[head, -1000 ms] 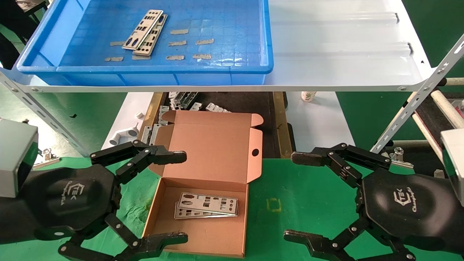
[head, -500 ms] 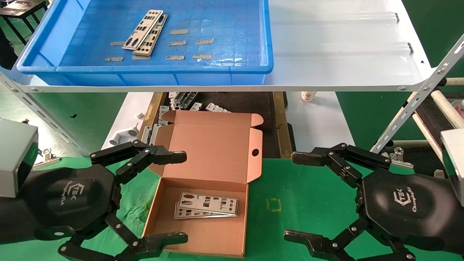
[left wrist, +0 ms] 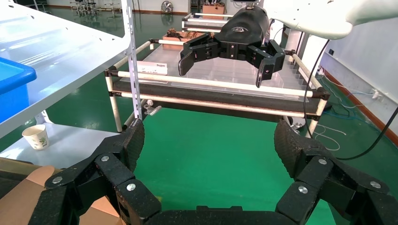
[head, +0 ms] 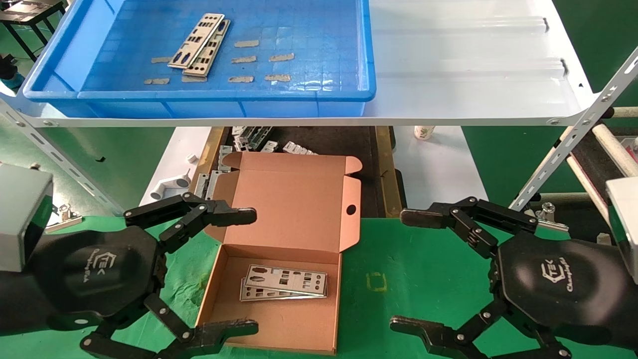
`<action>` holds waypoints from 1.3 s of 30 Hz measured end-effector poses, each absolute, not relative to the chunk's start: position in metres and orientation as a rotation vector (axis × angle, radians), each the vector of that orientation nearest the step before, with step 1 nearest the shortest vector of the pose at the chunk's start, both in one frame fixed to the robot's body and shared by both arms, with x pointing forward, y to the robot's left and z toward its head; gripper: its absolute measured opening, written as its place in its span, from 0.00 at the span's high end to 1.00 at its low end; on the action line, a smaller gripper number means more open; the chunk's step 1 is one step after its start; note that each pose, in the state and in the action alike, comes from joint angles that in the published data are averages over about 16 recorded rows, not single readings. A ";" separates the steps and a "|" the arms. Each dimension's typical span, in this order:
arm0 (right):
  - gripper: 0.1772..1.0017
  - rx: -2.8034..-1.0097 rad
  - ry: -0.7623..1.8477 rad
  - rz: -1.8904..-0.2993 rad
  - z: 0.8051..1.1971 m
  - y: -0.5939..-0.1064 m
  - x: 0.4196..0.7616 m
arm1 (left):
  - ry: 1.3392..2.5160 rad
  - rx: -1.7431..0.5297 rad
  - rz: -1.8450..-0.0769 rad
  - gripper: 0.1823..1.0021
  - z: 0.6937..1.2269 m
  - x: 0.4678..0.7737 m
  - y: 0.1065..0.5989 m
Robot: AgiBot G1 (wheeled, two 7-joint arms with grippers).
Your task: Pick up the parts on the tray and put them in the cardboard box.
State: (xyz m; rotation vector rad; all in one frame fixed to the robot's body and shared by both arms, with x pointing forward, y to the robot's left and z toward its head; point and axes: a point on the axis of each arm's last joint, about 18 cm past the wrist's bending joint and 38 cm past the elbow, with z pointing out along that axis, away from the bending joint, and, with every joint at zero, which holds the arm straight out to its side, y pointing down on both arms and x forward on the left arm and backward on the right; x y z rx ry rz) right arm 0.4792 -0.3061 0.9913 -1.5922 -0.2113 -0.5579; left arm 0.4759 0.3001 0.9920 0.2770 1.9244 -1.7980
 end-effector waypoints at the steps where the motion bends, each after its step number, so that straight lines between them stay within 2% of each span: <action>1: 0.00 -1.592 -0.211 -0.558 0.991 -0.306 0.479 | 1.924 0.277 -1.798 0.00 0.992 0.476 0.300; 39: 0.00 -1.592 -0.211 -0.558 0.991 -0.306 0.479 | 1.924 0.277 -1.798 0.00 0.992 0.476 0.300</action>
